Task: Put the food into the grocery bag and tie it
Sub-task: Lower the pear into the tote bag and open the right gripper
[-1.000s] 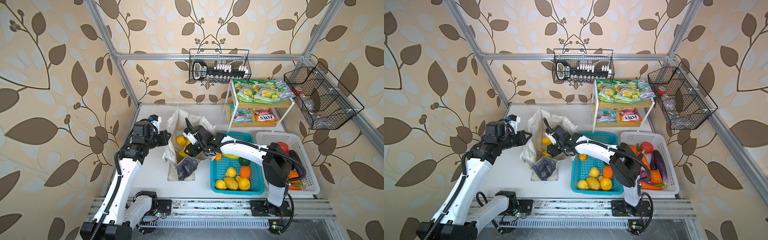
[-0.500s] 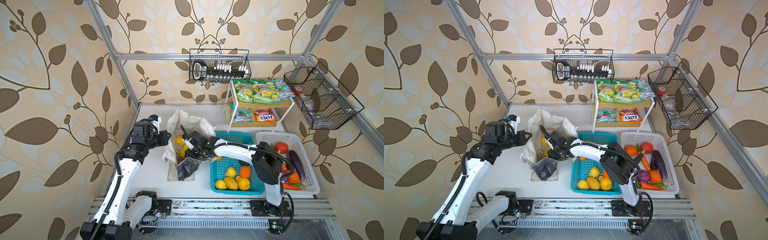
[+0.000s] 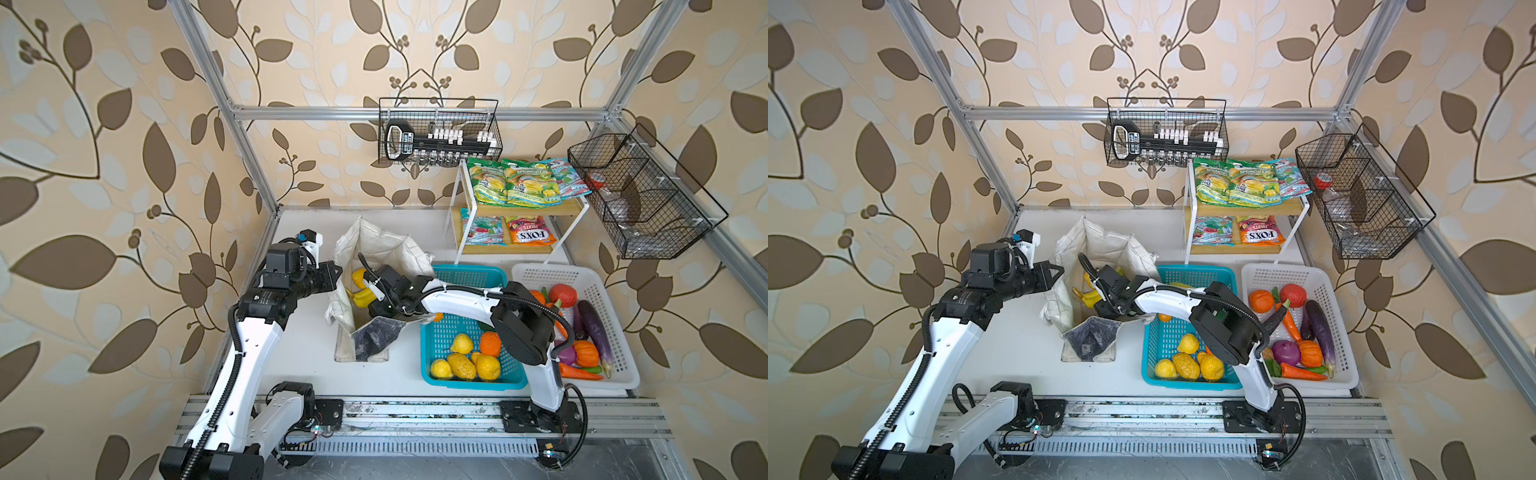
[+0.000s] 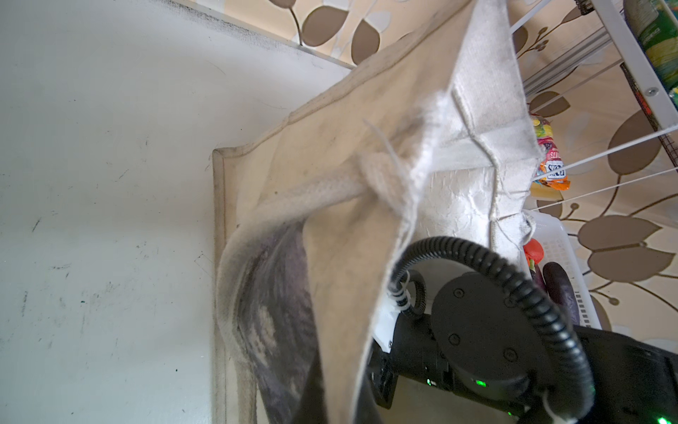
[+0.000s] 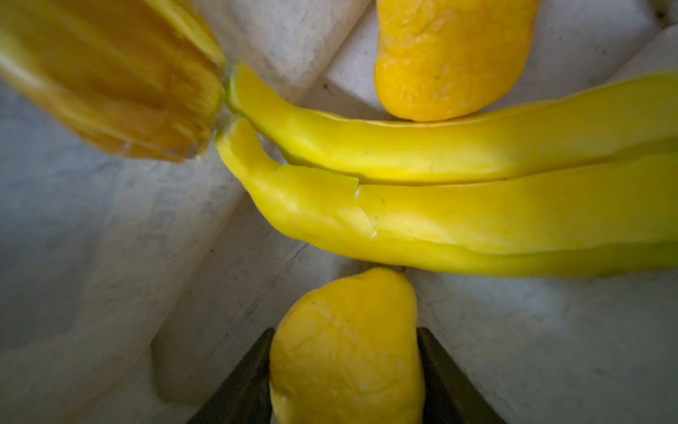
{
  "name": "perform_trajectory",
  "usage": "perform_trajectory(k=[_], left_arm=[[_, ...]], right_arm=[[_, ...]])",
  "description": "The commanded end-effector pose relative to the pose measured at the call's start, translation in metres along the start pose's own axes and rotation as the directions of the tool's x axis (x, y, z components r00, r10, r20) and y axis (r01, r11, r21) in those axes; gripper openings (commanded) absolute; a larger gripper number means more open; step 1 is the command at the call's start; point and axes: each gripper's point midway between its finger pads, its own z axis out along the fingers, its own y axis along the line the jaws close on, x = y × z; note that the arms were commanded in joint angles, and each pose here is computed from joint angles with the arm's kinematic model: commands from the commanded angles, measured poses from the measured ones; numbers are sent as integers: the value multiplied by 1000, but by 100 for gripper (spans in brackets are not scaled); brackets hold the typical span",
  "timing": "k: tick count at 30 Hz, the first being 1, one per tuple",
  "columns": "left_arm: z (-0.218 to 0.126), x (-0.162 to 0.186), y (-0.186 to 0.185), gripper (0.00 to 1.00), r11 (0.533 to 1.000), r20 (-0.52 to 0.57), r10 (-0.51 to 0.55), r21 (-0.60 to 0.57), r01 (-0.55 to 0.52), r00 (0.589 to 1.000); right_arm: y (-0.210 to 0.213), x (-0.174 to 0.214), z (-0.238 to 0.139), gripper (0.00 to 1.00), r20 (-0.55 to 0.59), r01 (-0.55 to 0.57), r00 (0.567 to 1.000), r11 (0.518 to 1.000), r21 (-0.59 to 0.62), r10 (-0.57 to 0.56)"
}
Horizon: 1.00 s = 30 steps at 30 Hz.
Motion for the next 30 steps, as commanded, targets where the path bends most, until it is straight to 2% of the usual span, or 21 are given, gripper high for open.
perform_trajectory(k=[1, 7, 10, 23, 28, 30], left_arm=[[-11, -15, -7, 0, 999, 69, 48, 14, -49, 996], [-10, -15, -6, 0, 999, 65, 46, 7, -46, 997], [-10, -15, -7, 0, 999, 65, 46, 15, -47, 997], [-11, -16, -7, 0, 999, 71, 49, 9, -50, 996], [-12, -15, -7, 0, 999, 71, 48, 13, -49, 996], [-11, -15, -6, 0, 999, 70, 48, 7, -49, 996]], right_arm=[[-5, -2, 9, 58, -5, -3, 1000, 1000, 19, 3], [-7, -1, 9, 61, -6, -12, 1000, 1000, 24, 12], [-7, -8, 3, 66, 14, -14, 1000, 1000, 26, 13], [0, -42, -45, 80, 128, -8, 992, 1000, 16, 6], [2, -50, -60, 97, 160, -20, 987, 1000, 12, 17], [3, -56, -74, 99, 187, -19, 982, 1000, 0, 19]])
